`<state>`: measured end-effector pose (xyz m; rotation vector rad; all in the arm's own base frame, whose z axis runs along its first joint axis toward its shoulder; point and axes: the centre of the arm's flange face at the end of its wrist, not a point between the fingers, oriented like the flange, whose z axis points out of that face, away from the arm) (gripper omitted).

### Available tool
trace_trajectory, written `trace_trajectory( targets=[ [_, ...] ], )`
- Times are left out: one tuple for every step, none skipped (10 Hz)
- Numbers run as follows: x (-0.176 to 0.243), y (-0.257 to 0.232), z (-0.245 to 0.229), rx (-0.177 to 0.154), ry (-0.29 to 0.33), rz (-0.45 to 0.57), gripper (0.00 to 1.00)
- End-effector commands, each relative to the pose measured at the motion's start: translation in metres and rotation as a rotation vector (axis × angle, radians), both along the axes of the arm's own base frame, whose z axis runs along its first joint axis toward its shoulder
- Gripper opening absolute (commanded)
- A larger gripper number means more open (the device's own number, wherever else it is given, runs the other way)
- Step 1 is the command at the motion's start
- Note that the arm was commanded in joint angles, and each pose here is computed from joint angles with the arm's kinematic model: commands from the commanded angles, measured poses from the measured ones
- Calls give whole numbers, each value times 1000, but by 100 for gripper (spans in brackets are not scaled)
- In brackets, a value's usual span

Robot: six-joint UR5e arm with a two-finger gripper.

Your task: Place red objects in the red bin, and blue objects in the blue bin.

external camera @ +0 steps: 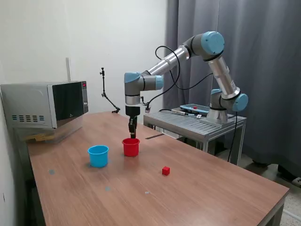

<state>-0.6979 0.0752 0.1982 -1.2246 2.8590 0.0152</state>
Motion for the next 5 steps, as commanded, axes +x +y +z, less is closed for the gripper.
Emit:
trace_trajectory(
  targets=[
    [-1, 0, 0, 0, 1, 2, 0],
    [-1, 0, 0, -1, 1, 4, 0],
    [-1, 0, 0, -1, 1, 4, 0],
    [-1, 0, 0, 0, -1, 4, 100],
    [-1, -1, 0, 1, -1, 5, 100]
  ],
)
